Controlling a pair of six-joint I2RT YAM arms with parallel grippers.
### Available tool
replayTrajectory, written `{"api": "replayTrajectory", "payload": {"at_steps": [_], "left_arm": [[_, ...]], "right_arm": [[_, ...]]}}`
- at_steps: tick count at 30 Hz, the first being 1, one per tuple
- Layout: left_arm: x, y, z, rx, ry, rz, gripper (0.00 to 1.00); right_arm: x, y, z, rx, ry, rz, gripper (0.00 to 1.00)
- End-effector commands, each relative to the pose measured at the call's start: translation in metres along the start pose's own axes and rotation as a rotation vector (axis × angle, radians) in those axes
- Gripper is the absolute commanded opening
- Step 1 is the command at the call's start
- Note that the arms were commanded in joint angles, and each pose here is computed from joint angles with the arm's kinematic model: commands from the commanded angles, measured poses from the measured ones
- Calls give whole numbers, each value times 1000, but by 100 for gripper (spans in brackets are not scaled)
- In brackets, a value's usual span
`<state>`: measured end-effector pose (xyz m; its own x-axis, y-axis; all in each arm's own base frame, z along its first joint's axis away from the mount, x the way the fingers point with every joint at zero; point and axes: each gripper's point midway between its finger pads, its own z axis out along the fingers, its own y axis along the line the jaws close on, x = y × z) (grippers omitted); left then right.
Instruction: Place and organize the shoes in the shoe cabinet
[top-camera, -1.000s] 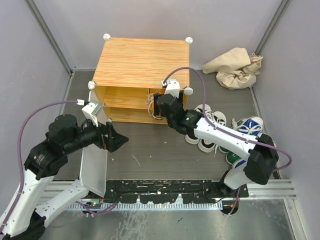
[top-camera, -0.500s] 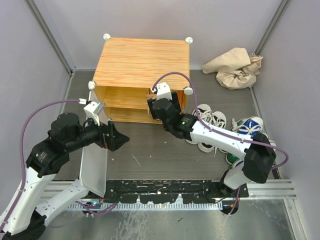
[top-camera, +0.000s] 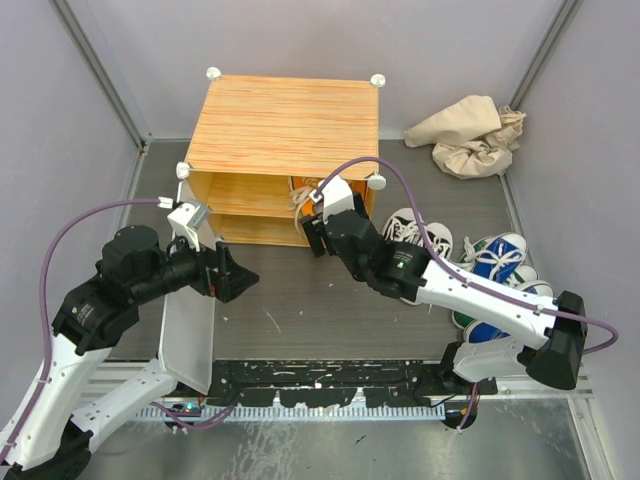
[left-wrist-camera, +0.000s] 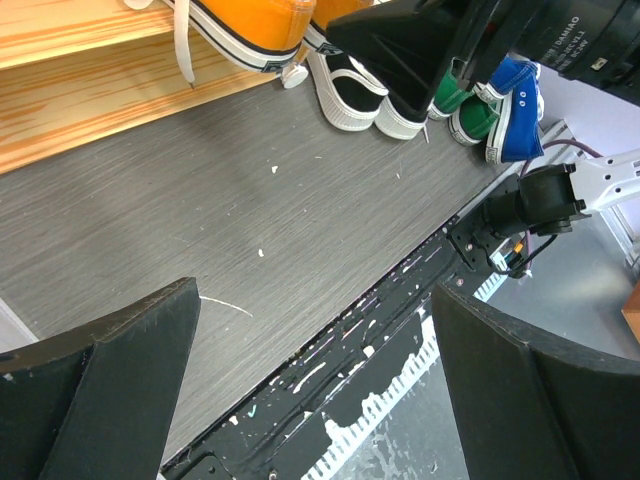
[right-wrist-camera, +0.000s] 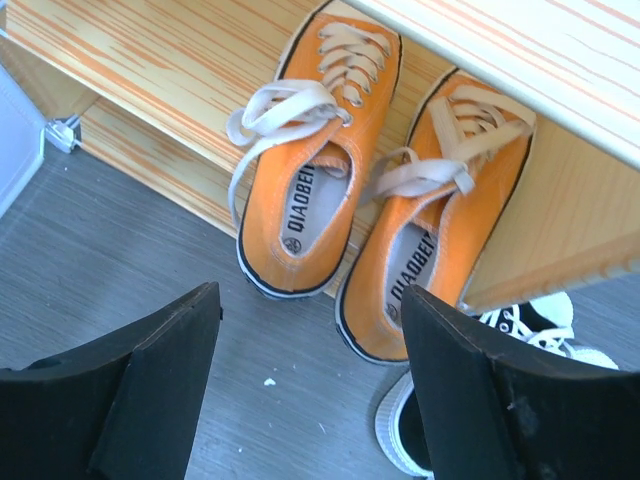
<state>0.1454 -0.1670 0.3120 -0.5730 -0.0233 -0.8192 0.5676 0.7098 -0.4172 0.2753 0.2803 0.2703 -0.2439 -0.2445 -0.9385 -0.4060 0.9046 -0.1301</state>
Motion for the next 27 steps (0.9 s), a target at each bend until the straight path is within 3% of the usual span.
{"api": "replayTrajectory", "payload": {"at_steps": [1,8,22,25,27], "left_arm": [[-13,-7,-1,29,-53,27,100],[-10,-5,0,26,-48,20,100],[-7,-3,-4,21,-53,39,100],[-6,-4,-5,24,-55,39,100],[-5,-3,-5,24,-55,39,100]], "right_arm": [[-4,-13,-17,21,17,56,77],[10,-26,-18,131,31,210,72],[25,-41,8,323,-55,251,64],[25,-43,10,355,-66,248,54],[25,-46,11,373,-70,248,36]]}}
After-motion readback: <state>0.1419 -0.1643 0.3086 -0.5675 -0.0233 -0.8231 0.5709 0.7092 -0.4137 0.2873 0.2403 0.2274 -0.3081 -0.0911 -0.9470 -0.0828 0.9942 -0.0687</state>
